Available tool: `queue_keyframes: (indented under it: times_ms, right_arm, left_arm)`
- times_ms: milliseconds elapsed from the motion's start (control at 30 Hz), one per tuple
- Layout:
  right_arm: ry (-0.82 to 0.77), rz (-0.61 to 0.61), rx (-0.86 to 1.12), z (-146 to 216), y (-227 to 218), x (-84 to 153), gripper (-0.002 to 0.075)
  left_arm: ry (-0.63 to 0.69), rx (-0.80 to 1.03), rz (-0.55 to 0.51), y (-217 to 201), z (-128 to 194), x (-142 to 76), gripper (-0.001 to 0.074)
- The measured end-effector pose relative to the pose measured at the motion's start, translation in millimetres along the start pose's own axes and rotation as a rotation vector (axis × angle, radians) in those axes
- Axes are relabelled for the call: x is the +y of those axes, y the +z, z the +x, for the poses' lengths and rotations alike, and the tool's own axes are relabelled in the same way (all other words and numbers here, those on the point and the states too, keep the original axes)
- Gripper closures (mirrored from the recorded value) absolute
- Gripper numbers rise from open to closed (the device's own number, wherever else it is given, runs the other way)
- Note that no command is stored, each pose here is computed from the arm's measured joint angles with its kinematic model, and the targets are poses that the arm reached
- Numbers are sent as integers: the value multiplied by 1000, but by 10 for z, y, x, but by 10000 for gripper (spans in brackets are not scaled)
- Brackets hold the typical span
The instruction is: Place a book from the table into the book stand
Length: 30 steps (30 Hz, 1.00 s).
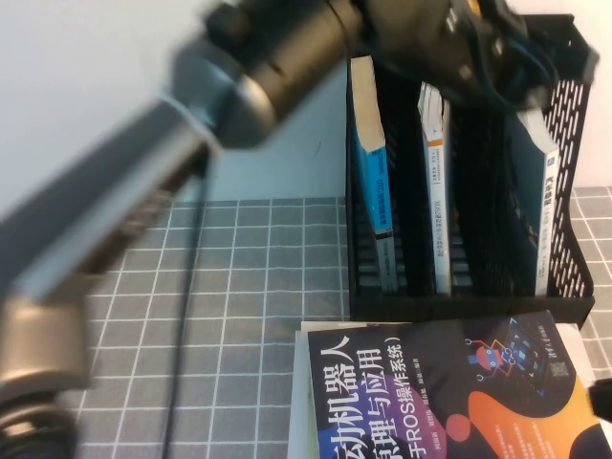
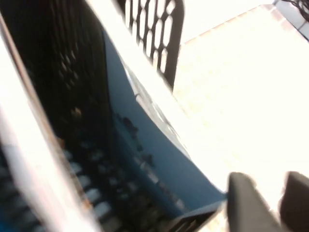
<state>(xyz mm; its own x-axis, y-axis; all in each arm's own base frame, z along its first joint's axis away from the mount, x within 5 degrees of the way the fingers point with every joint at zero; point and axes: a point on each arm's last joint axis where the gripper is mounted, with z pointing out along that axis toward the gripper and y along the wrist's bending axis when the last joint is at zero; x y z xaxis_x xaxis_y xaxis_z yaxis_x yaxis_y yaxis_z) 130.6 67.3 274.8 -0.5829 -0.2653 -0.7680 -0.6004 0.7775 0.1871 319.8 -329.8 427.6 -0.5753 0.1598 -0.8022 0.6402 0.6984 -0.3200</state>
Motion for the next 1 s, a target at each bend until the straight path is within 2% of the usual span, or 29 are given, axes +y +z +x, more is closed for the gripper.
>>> queue_keyframes:
  times_ms: [33, 100, 167, 233, 300, 433, 533, 633, 800, 1000]
  right_arm:
    - [-21, -22, 29, -48, 35, -12, 729]
    - [-57, -83, 119, -150, 100, -29, 729]
    - [-99, -129, 217, -228, 103, -37, 729]
    - [-128, -124, 321, -282, 76, -75, 729]
    - [-146, -52, 399, -317, 16, -143, 729]
    - [-111, 191, 464, -359, -146, -302, 729]
    - [-104, 353, 412, -354, -272, -371, 729]
    - [-133, 439, 290, -306, -360, -366, 729]
    - [-175, 489, 64, -40, -375, -301, 729]
    - [-149, 477, -73, 419, -342, -199, 729]
  left_arm:
    - [42, -2, -10, -166, -41, -28, 612]
    - [115, -7, -38, -513, -110, -75, 683]
    - [180, 9, -71, -831, -135, -103, 711]
    - [230, 38, -123, -1176, -136, -111, 724]
    - [255, 43, -179, -1449, -139, -101, 730]
    - [277, -1, -278, -1893, -124, -64, 734]
    - [268, -3, -324, -2100, -36, -21, 734]
    - [254, 29, -346, -2262, 141, 27, 734]
    - [231, 54, -382, -2402, 598, 170, 734]
    - [206, -79, -438, -2440, 1213, 422, 734]
